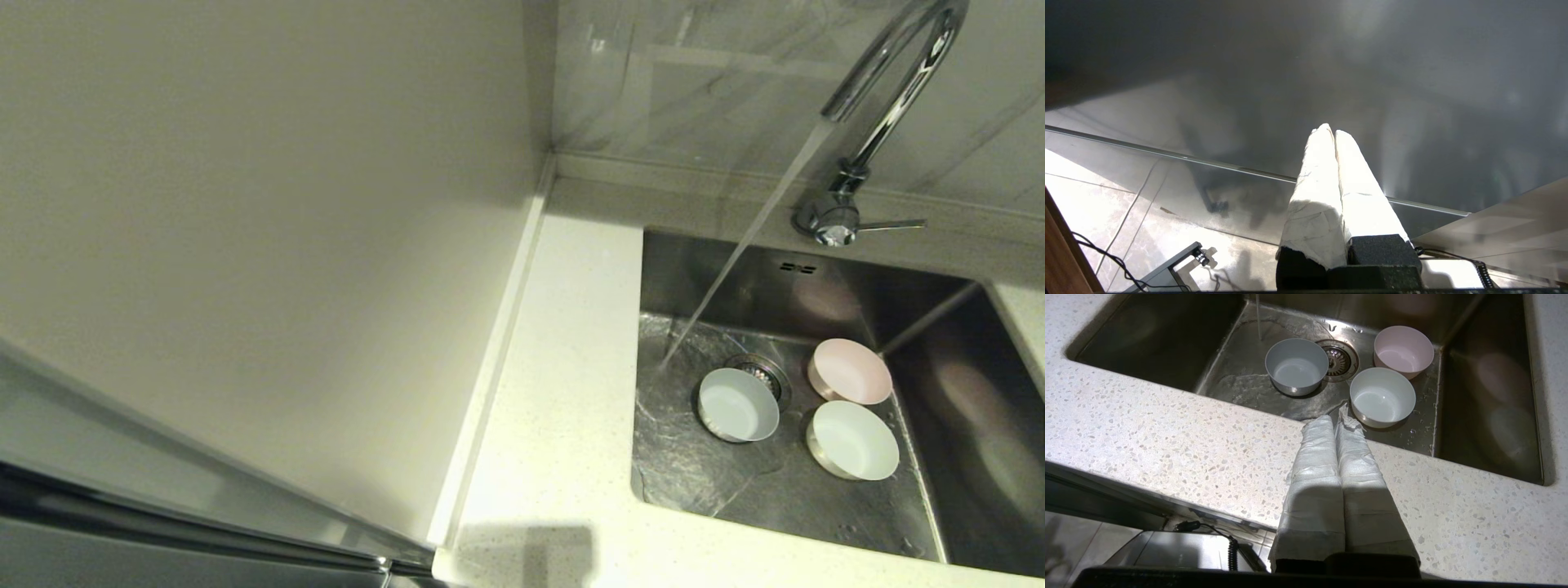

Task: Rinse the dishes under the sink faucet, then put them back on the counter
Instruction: Wait for the water to rinse the bowl

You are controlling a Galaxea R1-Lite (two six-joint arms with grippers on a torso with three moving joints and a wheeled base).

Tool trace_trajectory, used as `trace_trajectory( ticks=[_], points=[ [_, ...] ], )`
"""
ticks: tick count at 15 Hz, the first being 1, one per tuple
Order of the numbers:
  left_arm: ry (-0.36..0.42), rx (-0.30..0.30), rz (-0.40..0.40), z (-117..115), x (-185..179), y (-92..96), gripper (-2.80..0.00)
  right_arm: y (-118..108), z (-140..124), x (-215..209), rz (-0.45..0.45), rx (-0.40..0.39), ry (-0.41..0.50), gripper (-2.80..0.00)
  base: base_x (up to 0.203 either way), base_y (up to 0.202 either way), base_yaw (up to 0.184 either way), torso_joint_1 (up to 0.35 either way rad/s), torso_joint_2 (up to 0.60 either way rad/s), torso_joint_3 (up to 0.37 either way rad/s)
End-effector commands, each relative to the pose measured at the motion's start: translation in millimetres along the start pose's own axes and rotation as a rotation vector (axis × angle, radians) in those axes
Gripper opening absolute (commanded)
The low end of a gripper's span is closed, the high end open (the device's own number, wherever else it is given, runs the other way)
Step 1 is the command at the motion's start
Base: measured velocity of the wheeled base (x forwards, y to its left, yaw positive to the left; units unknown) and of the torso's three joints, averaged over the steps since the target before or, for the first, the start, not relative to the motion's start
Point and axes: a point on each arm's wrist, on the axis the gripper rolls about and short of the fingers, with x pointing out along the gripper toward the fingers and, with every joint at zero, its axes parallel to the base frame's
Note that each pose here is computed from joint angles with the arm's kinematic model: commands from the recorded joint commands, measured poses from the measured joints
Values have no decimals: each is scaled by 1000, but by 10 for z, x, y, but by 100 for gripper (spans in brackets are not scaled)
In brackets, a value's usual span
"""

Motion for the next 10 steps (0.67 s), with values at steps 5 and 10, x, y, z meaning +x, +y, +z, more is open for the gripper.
trace_trajectory(
  ticks=[5, 10],
  points=[
    [-3, 0, -1, -1, -2, 0, -280, -1, -4, 8, -3, 11, -4, -280, 0, 0, 0, 0, 0, 0],
    [-3, -1, 0, -1, -2, 0, -280, -1, -4, 8, -3, 10, -4, -280, 0, 0, 0, 0, 0, 0]
  ],
)
